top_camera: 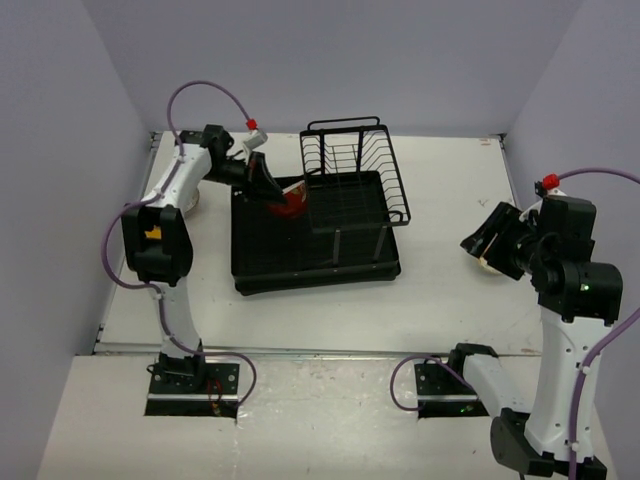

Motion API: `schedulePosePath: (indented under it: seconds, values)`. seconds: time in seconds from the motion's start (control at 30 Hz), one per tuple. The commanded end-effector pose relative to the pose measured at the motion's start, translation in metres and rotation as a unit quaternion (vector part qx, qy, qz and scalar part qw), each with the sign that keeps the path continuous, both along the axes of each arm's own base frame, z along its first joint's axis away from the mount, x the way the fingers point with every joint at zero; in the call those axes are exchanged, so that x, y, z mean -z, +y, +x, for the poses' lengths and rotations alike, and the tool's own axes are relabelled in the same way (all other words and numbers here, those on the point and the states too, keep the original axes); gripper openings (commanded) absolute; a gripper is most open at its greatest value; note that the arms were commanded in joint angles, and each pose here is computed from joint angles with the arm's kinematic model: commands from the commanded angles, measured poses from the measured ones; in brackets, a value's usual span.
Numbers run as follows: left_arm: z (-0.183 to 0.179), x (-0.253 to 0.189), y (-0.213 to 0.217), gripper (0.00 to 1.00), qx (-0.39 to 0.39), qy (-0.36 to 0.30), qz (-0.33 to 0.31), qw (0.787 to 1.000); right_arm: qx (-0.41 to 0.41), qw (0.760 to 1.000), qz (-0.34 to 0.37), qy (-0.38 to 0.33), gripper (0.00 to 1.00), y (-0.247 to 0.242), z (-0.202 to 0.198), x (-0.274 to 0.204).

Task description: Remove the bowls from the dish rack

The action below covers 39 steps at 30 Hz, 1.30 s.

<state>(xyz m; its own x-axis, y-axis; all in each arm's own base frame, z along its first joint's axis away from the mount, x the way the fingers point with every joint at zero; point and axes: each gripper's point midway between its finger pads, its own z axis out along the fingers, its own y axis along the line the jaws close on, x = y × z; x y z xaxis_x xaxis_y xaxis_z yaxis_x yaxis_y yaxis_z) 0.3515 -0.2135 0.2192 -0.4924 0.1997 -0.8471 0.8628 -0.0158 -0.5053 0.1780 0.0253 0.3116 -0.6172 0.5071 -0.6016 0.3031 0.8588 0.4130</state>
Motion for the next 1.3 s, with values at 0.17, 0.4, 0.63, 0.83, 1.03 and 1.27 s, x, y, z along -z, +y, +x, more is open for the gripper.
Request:
schedulePosePath:
  seconds: [0.17,0.4,0.63,0.83,1.03,1.27]
  values:
    - [0.041,-0.029,0.085,0.0,-0.119,-0.022,0.015,0.993,-0.019,0.999,0.018,-0.028,0.59,0.009,0.006,-0.015]
    - [0.045,-0.031,0.149,0.0,-0.195,-0.076,0.122,0.97,-0.036,0.998,0.026,-0.036,0.59,0.014,0.015,-0.015]
    - [0.039,-0.061,0.189,0.0,-0.262,-0.12,0.18,0.941,-0.052,0.997,0.032,-0.043,0.59,0.018,0.024,-0.015]
    - [0.027,-0.075,0.19,0.0,-0.275,-0.135,0.191,0.933,-0.061,0.997,0.026,-0.048,0.59,0.018,0.027,-0.02]
    - [0.015,-0.047,0.214,0.0,-0.314,-0.122,0.251,0.907,-0.069,0.996,0.022,-0.046,0.6,0.019,0.026,-0.021]
    - [0.005,-0.012,0.253,0.0,-0.379,-0.1,0.32,0.862,-0.075,0.996,0.027,-0.042,0.59,0.021,0.024,-0.014]
